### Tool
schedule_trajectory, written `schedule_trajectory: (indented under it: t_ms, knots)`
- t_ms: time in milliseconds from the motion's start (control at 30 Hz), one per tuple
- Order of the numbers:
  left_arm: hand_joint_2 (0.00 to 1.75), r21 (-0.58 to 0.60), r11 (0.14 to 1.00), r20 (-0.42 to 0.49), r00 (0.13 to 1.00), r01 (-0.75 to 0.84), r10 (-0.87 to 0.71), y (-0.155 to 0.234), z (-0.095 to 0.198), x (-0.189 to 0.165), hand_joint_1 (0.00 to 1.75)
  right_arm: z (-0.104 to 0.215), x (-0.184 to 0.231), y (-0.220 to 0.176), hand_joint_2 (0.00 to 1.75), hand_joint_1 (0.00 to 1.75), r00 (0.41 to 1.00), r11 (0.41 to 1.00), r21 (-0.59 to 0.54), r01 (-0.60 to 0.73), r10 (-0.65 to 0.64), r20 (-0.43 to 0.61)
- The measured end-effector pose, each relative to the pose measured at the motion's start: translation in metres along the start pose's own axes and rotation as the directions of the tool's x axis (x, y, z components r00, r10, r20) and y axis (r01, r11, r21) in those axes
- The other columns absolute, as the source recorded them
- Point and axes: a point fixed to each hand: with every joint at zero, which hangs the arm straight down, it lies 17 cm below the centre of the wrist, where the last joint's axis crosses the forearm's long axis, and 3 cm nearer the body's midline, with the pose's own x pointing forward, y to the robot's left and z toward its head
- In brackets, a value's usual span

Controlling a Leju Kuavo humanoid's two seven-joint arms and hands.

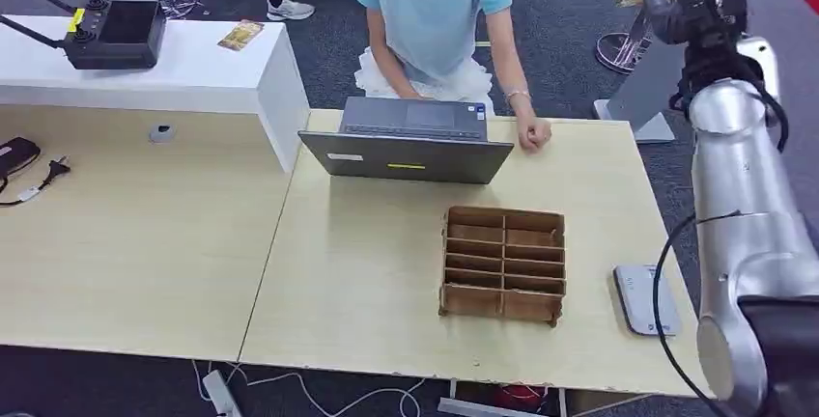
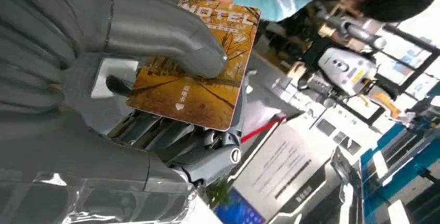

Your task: Pass the card to the sensor for recognition and then transmit it.

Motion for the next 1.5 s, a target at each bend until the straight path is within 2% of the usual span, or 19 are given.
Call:
schedule_trajectory:
  t_ms: [100, 167, 267, 567, 700, 867, 1100, 1267, 1500]
  knots:
    - [0.00, 0.005, 1.000, -0.002, 1.000, -0.006, 0.006, 0.001, 0.000, -0.001, 0.00, 0.007, 0.002, -0.002, 1.75, 1.75, 0.988, 0.988, 0.023, 0.151, -0.152, 0.005]
    - [0.00, 0.005, 1.000, -0.003, 1.000, -0.011, 0.011, 0.001, 0.000, -0.001, 0.00, 0.013, 0.003, -0.002, 1.75, 1.75, 0.964, 0.963, 0.044, 0.265, -0.266, 0.005]
    - [0.00, 0.005, 1.000, -0.005, 1.000, -0.013, 0.013, 0.001, 0.000, -0.001, 0.00, 0.022, 0.001, -0.007, 1.75, 1.75, 0.928, 0.927, 0.057, 0.371, -0.372, 0.009]
    - [0.00, 0.005, 1.000, -0.008, 1.000, -0.020, 0.020, 0.001, 0.000, -0.002, 0.00, 0.032, -0.006, -0.019, 1.75, 1.75, 0.920, 0.919, 0.042, 0.391, -0.392, 0.015]
    - [0.00, 0.005, 0.999, -0.012, 0.999, -0.033, 0.033, 0.001, 0.000, -0.003, 0.00, 0.045, -0.005, -0.015, 1.75, 1.75, 0.870, 0.867, 0.090, 0.490, -0.493, 0.018]
    - [0.00, 0.010, 0.999, -0.018, 0.999, -0.050, 0.050, 0.001, 0.000, -0.004, 0.00, 0.084, -0.010, 0.004, 1.75, 1.75, 0.774, 0.759, 0.190, 0.623, -0.633, -0.007]
    - [0.00, 0.014, 0.997, -0.026, 0.997, -0.071, 0.071, 0.002, -0.001, -0.006, 0.00, 0.146, -0.033, 0.027, 1.75, 1.75, 0.700, 0.679, 0.191, 0.709, -0.711, -0.069]
    - [0.00, 0.017, 0.997, -0.038, 0.996, -0.081, 0.082, 0.003, -0.001, -0.010, 0.00, 0.187, -0.056, 0.037, 1.75, 1.75, 0.671, 0.651, 0.171, 0.740, -0.730, -0.125]
    - [0.00, 0.022, 0.995, -0.048, 0.994, -0.095, 0.096, 0.006, -0.002, -0.014, 0.00, 0.234, -0.089, 0.040, 1.75, 1.75, 0.675, 0.660, 0.145, 0.737, -0.709, -0.202]
